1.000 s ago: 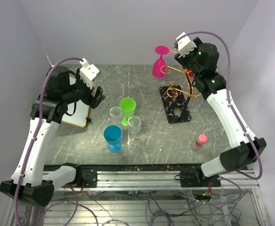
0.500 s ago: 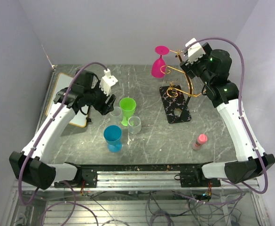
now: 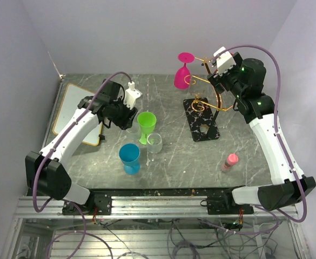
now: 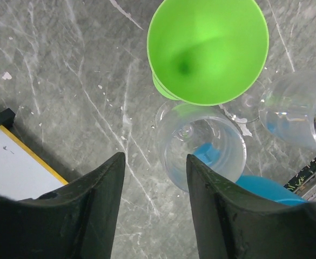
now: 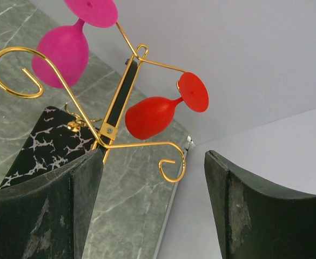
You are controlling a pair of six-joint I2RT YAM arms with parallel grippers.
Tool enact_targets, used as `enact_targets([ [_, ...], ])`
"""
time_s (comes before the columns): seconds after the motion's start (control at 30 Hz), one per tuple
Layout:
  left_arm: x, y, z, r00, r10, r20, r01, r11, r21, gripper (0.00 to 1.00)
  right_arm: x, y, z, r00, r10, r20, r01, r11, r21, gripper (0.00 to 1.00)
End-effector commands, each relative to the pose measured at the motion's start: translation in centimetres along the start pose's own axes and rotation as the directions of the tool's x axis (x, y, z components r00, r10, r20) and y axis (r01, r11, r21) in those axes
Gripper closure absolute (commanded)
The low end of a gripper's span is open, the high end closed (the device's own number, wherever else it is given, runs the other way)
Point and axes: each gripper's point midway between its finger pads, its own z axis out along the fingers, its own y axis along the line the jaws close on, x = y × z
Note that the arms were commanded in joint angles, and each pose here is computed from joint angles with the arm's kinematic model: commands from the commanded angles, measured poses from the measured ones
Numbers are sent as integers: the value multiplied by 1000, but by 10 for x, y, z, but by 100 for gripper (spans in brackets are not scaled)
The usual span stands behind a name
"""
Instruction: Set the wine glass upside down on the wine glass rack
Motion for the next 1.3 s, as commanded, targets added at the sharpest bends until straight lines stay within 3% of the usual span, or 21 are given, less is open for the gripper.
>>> enact_targets([
  [0.0,-16,6,0,1000,4,26,-3,999,-36,45,-3,-2,-6,1000,24,21,-24,1000,-2,25],
  [0.47,-1,4,15,999,32,-37,-33,999,-27,70,5,4,0,998,51,21,-51,998,-41,24],
  [0.77,1,20,-6,990,125,-65,-132,984,-120,92,9,-2,0,996,86,26,-84,995,-48,23],
  [0.93,1,28,-31,980,180,-84,-193,964,-184,93,10,-5,1,996,84,34,-82,994,-70,21],
  [1.27,-8,27,-82,965,261,-9,-253,926,-281,93,17,-25,-9,999,40,26,-39,998,-44,18],
])
